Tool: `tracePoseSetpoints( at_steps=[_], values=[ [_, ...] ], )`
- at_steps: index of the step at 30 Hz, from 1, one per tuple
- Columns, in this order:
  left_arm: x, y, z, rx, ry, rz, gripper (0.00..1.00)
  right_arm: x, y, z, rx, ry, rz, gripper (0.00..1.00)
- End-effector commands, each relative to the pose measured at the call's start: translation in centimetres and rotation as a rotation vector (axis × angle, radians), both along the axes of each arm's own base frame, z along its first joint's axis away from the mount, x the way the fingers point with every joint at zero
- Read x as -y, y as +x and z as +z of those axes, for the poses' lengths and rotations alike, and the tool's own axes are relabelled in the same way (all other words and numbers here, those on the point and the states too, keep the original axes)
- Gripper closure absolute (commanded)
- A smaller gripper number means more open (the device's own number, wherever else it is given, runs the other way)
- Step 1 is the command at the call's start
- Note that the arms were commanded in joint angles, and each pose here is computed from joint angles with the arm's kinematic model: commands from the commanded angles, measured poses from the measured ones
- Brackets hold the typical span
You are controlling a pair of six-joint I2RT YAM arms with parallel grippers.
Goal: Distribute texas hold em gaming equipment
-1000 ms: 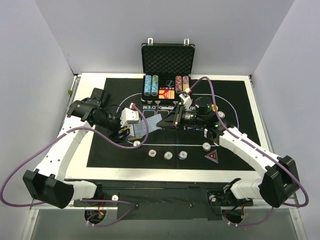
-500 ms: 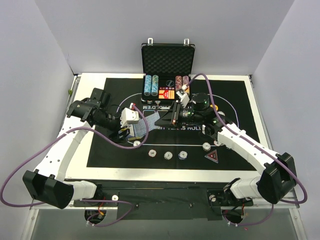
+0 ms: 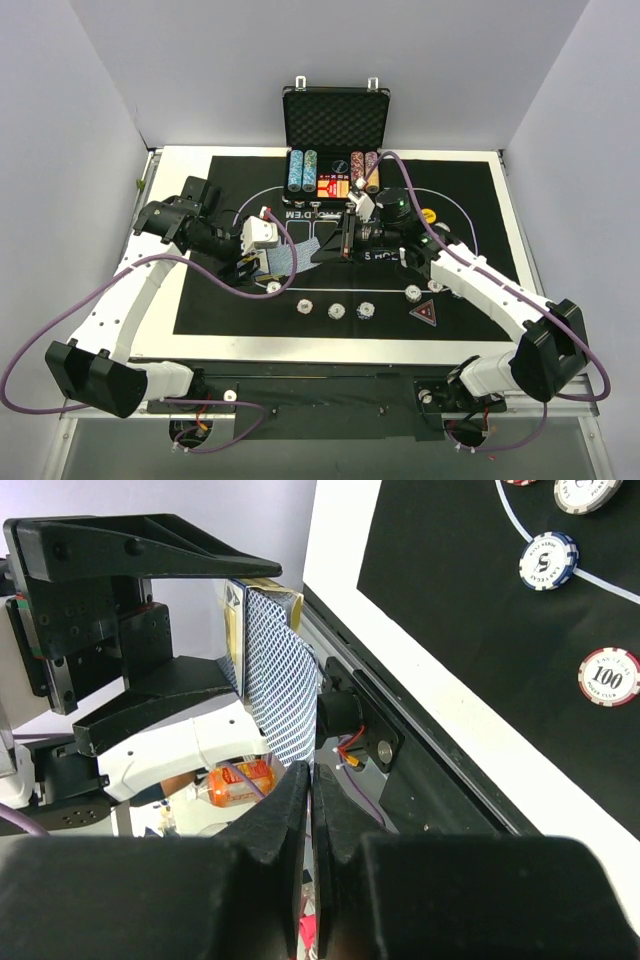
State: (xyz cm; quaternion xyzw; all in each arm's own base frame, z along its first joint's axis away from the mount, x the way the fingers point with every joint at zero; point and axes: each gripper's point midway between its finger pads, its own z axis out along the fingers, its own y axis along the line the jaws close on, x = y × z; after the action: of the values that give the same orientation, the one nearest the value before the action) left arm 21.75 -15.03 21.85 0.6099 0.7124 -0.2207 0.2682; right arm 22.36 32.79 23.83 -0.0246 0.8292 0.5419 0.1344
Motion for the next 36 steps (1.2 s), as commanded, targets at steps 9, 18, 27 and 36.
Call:
tracePoseSetpoints(
  at_steps=[9, 18, 27, 36],
  values=[
    [0.9, -0.2, 1.7, 0.065, -0.053, -0.042, 0.96, -1.2, 0.2, 4.2, 0.089, 0.052, 0.059, 1.0],
    [0.9, -0.4, 2.0, 0.076, -0.054, -0.044, 0.97, -1.9, 0.1, 3.7, 0.076, 0.052, 0.074, 1.0],
    [0.9, -0.4, 1.9, 0.081, -0.052, -0.046, 0.96, -2.8, -0.2, 3.9, 0.077, 0.075, 0.08, 1.0],
    [1.0, -0.5, 2.0, 0.087, -0.061, -0.043, 0.99, -2.0, -1.0, 2.5, 0.072, 0.033, 0.084, 1.0]
  ],
)
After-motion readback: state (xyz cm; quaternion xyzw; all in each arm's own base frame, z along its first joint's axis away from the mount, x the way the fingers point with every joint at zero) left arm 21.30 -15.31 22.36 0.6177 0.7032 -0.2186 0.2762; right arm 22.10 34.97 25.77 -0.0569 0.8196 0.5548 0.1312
